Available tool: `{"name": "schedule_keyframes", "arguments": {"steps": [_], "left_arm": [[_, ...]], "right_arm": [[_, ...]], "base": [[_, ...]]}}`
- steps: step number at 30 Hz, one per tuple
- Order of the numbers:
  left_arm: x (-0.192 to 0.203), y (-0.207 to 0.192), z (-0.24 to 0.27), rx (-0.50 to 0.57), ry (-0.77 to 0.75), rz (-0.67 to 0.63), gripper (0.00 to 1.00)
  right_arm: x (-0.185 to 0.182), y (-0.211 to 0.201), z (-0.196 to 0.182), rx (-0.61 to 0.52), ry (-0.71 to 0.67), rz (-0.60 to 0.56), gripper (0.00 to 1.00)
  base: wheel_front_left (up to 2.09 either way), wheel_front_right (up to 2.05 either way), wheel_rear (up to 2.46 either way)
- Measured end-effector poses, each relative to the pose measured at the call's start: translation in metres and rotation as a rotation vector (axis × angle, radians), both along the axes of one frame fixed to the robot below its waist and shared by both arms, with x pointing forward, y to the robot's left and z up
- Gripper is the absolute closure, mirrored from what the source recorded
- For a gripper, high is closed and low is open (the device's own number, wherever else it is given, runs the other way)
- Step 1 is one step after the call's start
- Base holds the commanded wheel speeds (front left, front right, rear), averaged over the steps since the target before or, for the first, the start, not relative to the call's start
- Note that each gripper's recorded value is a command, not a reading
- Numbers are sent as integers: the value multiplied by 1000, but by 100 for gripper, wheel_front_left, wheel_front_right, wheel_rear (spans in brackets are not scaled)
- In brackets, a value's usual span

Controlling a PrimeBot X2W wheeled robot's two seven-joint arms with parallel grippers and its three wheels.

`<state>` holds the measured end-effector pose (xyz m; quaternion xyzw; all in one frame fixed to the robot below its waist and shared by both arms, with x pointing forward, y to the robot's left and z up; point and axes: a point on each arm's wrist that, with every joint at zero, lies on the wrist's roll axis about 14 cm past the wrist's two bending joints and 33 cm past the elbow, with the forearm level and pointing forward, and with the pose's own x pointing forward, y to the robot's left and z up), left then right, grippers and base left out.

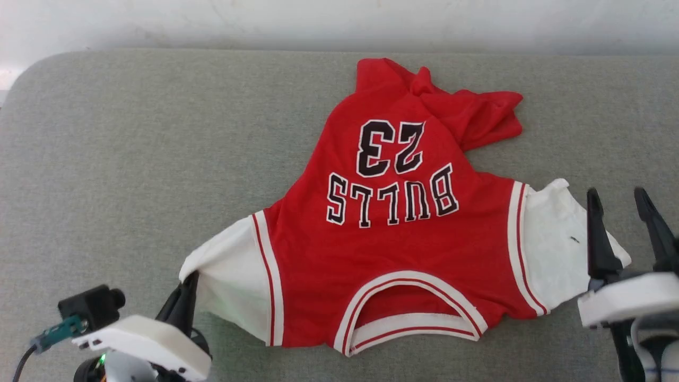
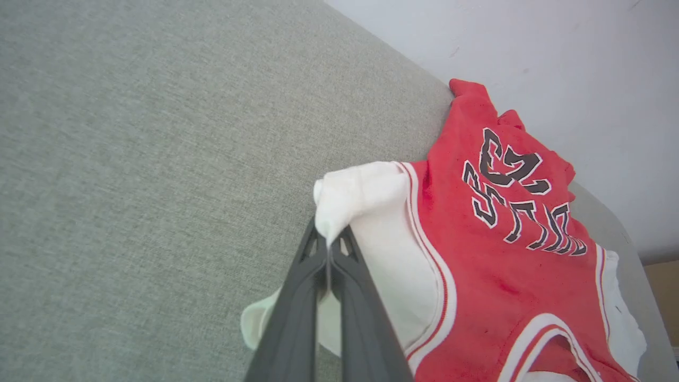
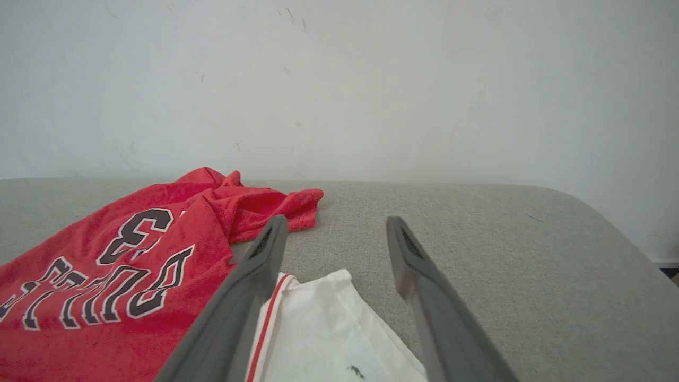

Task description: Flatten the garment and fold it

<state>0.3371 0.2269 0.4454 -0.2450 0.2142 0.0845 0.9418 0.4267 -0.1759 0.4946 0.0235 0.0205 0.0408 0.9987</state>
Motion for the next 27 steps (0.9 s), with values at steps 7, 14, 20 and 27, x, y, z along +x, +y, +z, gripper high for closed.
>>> {"name": "schedule_keyframes", "arguments": {"steps": [7,14,20,27], "left_arm": [[28,-26,-2,-20,-23,-85,100],[50,-44,-16,-33,-3,-145,100],[58,-49,-33,-41,36,-164,100],[56,-43,-39,-33,57,-147,100]], "right_arm": [[21,-21,-28,-125,295,25,0],[6,-43,-94,-205,684,51,0],[9,-39,-121,-243,781,111,0],[7,-22,-129,-188,917,191,100]], "base": [[0,0,0],[0,0,0],[0,0,0],[0,0,0]]}}
